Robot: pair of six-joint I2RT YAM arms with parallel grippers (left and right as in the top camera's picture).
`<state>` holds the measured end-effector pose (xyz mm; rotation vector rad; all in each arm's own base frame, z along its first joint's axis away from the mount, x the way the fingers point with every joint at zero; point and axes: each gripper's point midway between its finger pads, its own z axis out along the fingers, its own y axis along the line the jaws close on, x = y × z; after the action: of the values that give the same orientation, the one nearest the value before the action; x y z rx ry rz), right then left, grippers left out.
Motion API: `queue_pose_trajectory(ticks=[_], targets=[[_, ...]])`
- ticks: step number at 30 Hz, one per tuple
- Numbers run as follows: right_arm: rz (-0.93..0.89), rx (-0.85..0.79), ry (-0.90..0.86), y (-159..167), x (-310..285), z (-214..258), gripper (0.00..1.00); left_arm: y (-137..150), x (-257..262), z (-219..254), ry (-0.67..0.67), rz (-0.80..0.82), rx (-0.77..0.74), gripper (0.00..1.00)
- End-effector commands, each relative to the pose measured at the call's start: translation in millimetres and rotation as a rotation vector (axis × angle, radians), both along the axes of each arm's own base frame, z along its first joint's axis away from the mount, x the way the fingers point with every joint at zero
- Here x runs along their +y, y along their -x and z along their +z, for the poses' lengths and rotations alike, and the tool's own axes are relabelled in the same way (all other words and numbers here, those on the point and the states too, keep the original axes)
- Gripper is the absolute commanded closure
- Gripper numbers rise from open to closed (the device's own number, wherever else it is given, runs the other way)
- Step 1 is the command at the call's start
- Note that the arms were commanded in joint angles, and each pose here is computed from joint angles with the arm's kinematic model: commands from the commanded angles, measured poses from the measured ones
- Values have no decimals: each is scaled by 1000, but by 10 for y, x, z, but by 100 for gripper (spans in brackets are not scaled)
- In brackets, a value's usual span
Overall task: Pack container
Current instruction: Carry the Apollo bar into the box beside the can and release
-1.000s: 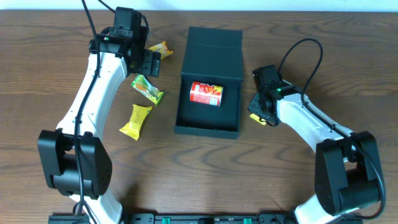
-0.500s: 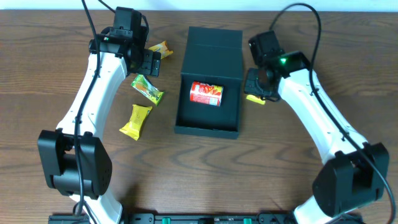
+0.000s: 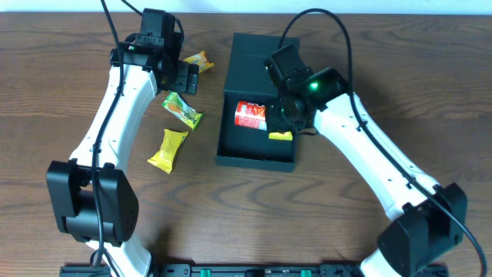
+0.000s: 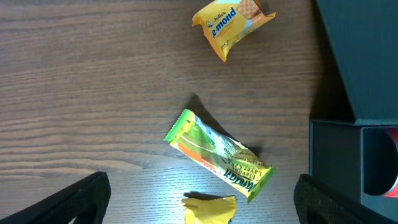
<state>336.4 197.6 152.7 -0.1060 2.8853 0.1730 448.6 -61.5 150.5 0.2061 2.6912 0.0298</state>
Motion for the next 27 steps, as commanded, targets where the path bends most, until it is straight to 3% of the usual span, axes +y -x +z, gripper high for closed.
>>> queue_pose_trajectory(ticks=[1, 11, 20, 27], targets=[[3, 7, 50, 29, -84, -130, 99, -46, 11, 79, 2, 14, -21, 5], [-87, -4, 91, 29, -214, -540, 99, -46, 11, 79, 2, 14, -21, 5], [-112, -44, 111, -47, -262, -587, 98, -47, 12, 79, 2, 14, -22, 4], [-116, -83, 95, -138, -225, -558, 88, -46, 12, 79, 2, 14, -21, 5]])
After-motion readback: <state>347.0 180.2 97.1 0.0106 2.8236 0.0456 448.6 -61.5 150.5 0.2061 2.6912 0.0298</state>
